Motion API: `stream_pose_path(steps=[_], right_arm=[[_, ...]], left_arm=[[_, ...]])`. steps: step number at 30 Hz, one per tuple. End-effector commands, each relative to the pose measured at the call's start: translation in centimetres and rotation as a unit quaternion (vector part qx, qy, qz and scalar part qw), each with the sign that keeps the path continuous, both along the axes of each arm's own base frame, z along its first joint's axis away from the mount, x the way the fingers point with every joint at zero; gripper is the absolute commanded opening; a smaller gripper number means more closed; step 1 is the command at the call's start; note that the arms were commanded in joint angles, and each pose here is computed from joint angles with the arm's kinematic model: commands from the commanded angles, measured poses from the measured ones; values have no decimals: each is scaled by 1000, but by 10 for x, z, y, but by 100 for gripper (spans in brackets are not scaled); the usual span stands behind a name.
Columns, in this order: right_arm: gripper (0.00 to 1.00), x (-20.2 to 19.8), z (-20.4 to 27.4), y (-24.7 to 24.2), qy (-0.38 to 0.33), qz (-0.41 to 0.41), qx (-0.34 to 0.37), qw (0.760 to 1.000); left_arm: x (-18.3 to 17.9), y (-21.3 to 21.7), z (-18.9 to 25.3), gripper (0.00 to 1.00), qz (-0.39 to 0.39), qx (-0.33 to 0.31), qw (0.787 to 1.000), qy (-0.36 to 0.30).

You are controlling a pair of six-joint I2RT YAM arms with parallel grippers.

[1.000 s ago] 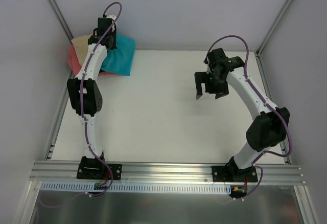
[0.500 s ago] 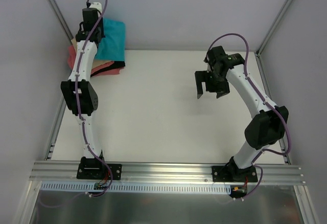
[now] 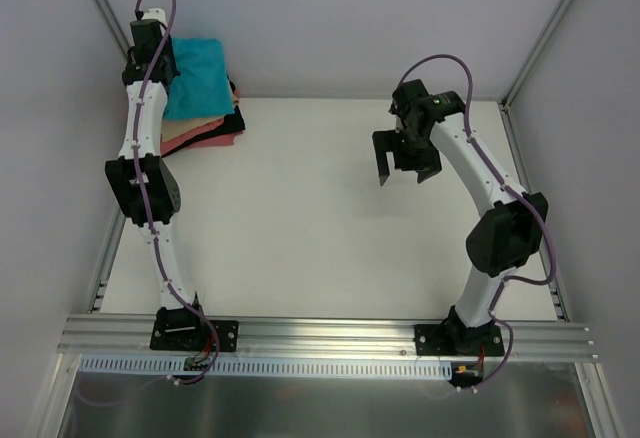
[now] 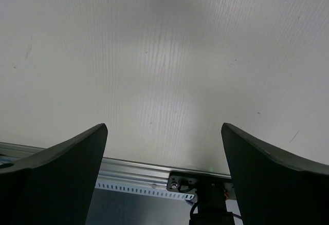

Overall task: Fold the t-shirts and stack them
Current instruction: Put the neatly folded tshirt into the corner of the board with the left arm

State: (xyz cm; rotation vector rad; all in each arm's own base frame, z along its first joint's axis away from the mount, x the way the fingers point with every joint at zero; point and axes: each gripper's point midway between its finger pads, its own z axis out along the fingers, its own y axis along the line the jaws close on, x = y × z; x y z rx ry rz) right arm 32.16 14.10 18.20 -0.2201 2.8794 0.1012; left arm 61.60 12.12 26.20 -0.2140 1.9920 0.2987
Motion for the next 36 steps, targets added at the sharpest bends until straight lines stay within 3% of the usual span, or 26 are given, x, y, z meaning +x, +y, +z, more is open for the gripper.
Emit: stream_pose_path(steps=[1, 21, 22, 23, 24, 31, 36], right_arm=[[99, -1, 10, 2, 2, 10, -13, 1000], [99, 12, 12, 24, 12, 21, -19, 1000], [100, 11, 12, 24, 13, 22, -19, 999], [100, 12, 12, 25, 14, 23, -19, 999], [100, 12, 12, 26, 13, 24, -19, 999], [99, 8, 7, 31, 24, 28, -14, 999], [99, 6, 1, 38, 16, 29, -4, 999]], left_arm=[[9, 9, 14, 0, 0, -17, 999, -36], [22, 43, 9, 0, 3, -42, 997, -64], [23, 43, 8, 6, 3, -43, 997, -64], [23, 45, 9, 89, 9, -41, 997, -67], [23, 47, 10, 99, 15, -38, 997, -69], [17, 44, 37, 99, 26, -57, 993, -100], [0, 31, 88, 99, 18, -78, 984, -158]])
